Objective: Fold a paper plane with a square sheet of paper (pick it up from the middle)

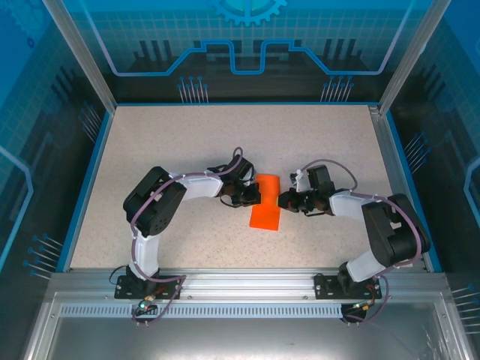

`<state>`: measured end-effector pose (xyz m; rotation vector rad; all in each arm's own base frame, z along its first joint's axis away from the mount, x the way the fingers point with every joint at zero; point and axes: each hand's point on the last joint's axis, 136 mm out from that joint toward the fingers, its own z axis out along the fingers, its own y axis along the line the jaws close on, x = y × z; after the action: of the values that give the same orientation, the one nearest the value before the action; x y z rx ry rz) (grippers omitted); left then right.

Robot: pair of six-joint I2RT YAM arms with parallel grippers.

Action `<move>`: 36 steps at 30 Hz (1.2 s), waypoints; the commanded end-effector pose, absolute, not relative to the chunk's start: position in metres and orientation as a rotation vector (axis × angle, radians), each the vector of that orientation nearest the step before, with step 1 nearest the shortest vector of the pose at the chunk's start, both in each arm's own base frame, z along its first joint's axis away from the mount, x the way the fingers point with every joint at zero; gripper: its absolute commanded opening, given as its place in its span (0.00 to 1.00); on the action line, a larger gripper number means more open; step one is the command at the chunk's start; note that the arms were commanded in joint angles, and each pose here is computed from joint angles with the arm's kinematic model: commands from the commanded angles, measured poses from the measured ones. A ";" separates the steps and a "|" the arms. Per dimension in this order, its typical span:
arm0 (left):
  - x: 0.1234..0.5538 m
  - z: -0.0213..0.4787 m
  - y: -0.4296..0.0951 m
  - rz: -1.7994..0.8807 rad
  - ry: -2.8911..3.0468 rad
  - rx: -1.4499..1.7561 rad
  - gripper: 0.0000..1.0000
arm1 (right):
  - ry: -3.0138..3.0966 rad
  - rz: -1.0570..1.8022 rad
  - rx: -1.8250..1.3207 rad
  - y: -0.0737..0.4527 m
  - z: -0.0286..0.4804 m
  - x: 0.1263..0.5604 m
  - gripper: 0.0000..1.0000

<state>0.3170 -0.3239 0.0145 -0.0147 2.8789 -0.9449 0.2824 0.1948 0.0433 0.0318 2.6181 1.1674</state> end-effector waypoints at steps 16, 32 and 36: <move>0.290 -0.025 -0.305 -0.784 3.036 -0.009 0.00 | 2.752 1.037 0.031 0.184 -0.003 0.296 0.04; 0.289 -0.029 -0.302 -0.756 3.048 -0.008 0.00 | 2.658 1.122 0.030 0.185 0.022 0.325 0.04; 0.290 -0.028 -0.300 -0.740 3.050 -0.009 0.00 | 2.704 1.093 0.055 0.182 0.003 0.320 0.04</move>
<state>0.3167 -0.3235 0.0139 0.0094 2.8846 -0.9335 0.3212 0.1856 0.0142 0.0528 2.6798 1.1014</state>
